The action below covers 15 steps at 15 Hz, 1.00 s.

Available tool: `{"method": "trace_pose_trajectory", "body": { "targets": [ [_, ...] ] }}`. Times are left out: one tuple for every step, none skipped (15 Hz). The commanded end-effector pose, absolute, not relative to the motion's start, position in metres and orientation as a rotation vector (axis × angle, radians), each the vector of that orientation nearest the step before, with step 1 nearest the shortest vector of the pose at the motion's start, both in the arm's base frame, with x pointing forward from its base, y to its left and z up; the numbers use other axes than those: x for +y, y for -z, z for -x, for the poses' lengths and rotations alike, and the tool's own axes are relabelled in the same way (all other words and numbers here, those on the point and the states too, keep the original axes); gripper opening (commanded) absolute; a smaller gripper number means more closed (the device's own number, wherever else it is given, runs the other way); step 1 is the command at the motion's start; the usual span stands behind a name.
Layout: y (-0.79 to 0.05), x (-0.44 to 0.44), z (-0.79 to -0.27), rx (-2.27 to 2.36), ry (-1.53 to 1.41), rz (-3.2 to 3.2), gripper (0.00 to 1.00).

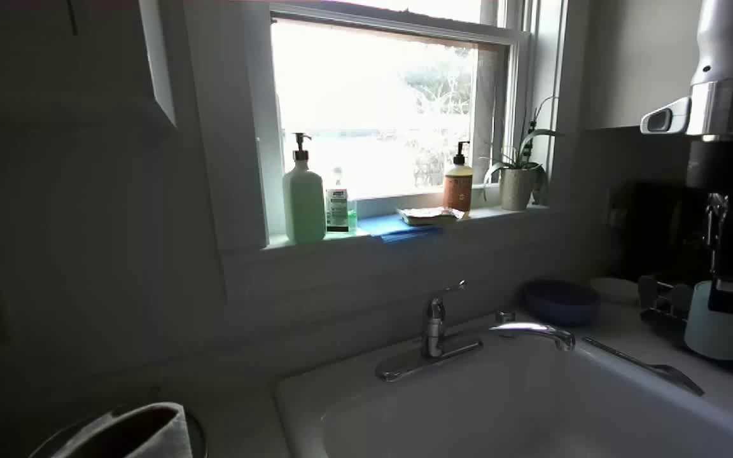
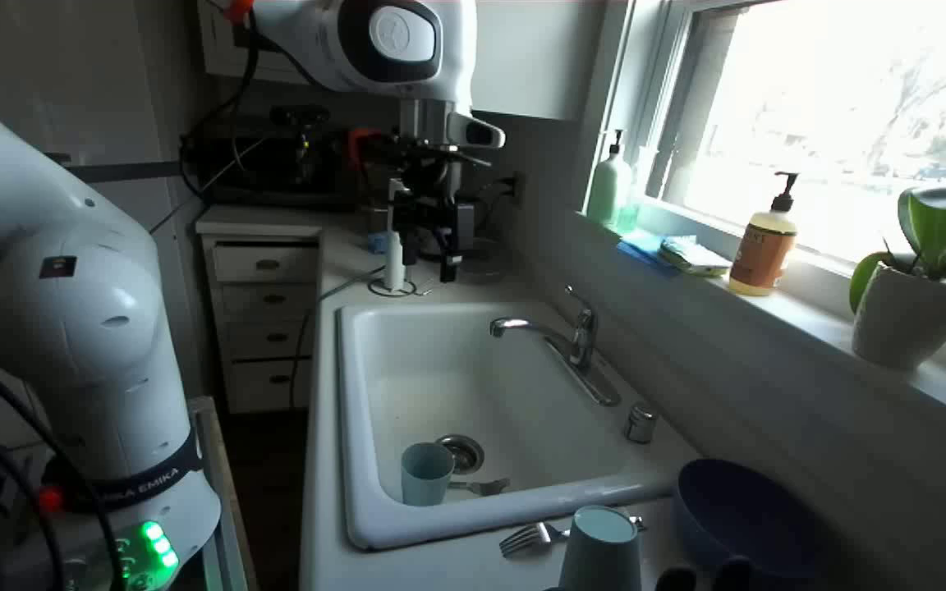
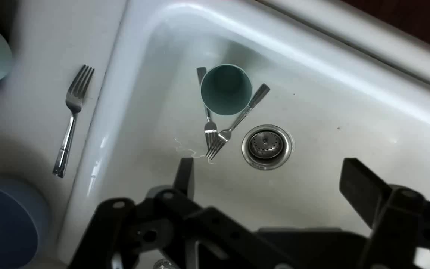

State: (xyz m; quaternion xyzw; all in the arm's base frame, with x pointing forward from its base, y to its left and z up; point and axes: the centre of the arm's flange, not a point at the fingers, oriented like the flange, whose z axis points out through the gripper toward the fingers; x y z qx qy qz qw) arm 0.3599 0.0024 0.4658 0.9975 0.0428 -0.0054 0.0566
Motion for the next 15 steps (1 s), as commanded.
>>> {"method": "trace_pose_trajectory", "body": {
  "targets": [
    [-0.466, 0.002, -0.360, 0.130, 0.016, -3.026, 1.00],
    [-0.466, 0.002, -0.360, 0.130, 0.016, -3.026, 1.00],
    [-0.466, 0.002, -0.360, 0.130, 0.016, -3.026, 1.00],
    [-0.466, 0.002, -0.360, 0.130, 0.016, -3.026, 1.00],
    [-0.466, 0.002, -0.360, 0.130, 0.016, -3.026, 1.00],
    [-0.465, -0.002, -0.372, 0.083, 0.015, -3.026, 1.00],
    [-0.465, -0.007, -0.382, 0.036, 0.038, -3.029, 1.00],
    [-0.466, -0.016, -0.395, 0.005, 0.088, -3.026, 1.00],
    [-0.466, -0.029, -0.410, -0.034, 0.103, -3.028, 1.00],
    [-0.465, -0.039, -0.421, -0.066, 0.126, -3.028, 1.00],
    [-0.465, -0.053, -0.436, -0.082, 0.144, -3.039, 1.00],
    [-0.462, -0.069, -0.450, -0.087, 0.148, -3.052, 1.00],
    [-0.459, -0.084, -0.464, -0.095, 0.140, -3.069, 1.00],
    [-0.454, -0.099, -0.478, -0.112, 0.146, -3.091, 1.00],
    [-0.451, -0.117, -0.492, -0.129, 0.083, -3.102, 1.00]
  ]
}}
